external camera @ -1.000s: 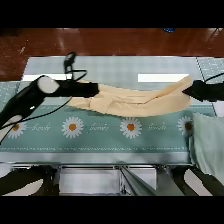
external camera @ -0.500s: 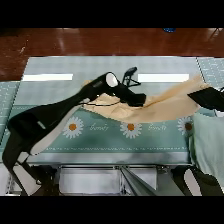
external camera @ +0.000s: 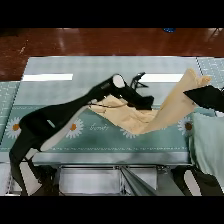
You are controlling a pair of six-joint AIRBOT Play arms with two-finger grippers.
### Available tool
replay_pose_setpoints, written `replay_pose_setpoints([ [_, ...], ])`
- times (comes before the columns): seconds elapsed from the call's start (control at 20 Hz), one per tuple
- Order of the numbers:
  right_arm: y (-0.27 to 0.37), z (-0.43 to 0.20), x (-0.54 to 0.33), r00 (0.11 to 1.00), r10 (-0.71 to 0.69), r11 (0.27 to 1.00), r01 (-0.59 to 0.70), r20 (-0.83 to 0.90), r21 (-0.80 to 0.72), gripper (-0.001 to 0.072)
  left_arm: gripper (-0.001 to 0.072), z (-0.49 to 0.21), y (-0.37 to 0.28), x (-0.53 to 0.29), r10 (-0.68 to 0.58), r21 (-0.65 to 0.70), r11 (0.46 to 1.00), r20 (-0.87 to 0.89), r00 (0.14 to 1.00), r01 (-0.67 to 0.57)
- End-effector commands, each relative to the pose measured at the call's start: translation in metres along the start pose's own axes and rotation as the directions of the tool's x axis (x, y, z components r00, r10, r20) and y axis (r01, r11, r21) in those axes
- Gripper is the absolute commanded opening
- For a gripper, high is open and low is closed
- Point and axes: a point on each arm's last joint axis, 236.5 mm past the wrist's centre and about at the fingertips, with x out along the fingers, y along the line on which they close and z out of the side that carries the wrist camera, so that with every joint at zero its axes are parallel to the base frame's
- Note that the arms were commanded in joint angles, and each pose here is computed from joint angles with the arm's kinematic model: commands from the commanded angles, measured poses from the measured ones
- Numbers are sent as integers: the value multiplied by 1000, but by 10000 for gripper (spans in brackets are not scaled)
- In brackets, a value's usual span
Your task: Fold the shirts.
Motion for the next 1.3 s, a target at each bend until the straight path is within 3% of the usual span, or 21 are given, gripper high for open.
replay_pose_setpoints([
  [0.0,32,1,14,995,101,995,-101,0,-20,27,20,40,42,-99,98,-1,995,83,992,-98],
  [0.2,69,-4,70,973,218,976,-219,-74,-3,27,20,37,107,-260,328,-95,944,187,926,-316],
  [0.35,95,-12,129,954,249,966,-257,-167,-24,27,20,6,133,-377,483,-221,876,379,789,-430],
  [0.5,121,-16,196,929,264,958,-283,-259,-37,27,20,-46,134,-447,560,-327,828,536,632,-455],
  [0.65,133,-28,259,906,265,956,-291,-331,-31,27,20,-88,116,-450,544,-381,839,622,563,-390],
  [1.0,149,-72,344,844,322,945,-317,-429,86,41,20,-129,122,-385,491,-356,871,607,625,-339],
  [1.05,152,-78,349,839,326,943,-319,-435,90,253,21,-127,126,-378,484,-358,875,605,632,-326],
  [1.1,150,-82,352,839,317,945,-319,-441,73,412,21,-126,128,-371,474,-361,880,604,641,-309],
  [1.25,137,-75,337,823,305,948,-310,-480,70,413,21,-124,129,-358,455,-358,888,592,665,-289],
])
